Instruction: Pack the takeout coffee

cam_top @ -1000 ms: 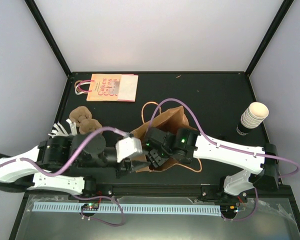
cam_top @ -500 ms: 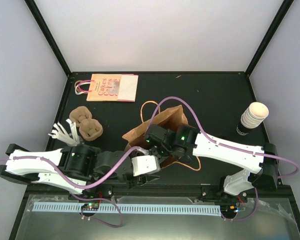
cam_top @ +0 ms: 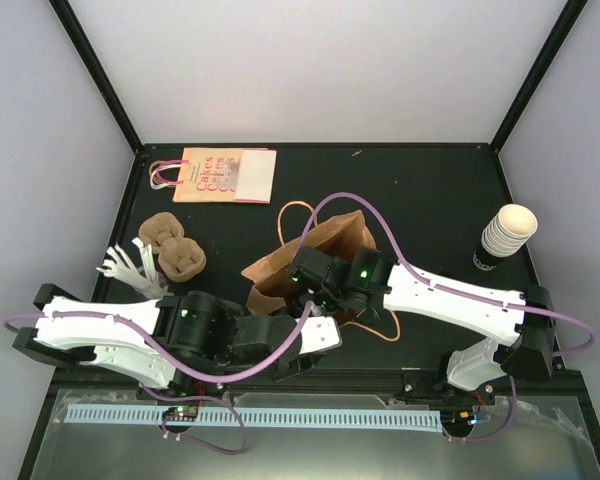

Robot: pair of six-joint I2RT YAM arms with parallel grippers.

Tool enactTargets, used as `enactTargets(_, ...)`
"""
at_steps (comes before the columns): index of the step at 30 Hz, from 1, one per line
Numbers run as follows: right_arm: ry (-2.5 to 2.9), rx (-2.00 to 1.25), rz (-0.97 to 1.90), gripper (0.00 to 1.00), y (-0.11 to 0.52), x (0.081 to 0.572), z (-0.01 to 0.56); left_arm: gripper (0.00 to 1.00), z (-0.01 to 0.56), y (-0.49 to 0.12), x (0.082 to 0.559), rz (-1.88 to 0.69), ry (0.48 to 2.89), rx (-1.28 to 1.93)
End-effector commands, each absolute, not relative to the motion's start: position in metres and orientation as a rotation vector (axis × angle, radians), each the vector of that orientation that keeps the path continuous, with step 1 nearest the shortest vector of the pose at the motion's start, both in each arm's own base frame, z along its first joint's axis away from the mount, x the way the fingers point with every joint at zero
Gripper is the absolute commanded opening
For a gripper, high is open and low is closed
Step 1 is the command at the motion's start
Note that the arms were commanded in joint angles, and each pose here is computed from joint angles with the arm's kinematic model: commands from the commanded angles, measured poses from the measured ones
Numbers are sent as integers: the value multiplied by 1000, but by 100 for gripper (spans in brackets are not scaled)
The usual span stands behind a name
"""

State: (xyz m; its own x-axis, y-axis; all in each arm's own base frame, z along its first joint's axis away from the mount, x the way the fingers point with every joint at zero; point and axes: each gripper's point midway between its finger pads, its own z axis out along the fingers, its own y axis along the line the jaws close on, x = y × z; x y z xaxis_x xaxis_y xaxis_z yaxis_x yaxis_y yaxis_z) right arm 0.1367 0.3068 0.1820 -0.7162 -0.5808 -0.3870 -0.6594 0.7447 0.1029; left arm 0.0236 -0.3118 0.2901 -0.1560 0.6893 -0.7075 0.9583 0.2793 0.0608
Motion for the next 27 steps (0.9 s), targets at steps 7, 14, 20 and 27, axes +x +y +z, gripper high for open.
enactTargets(7,2607,-985,341,54,312,139,186,26,279,-311,19,-466,1976,1551)
enactTargets(14,2644,-1035,287,55,305,135,171,23,279,-315,10,-532,1961,1586)
enactTargets(20,2676,-1044,300,55,304,129,156,23,282,-317,8,-568,1940,1584)
enactTargets(27,2672,-1038,282,54,299,128,146,23,282,-315,10,-563,1946,1567)
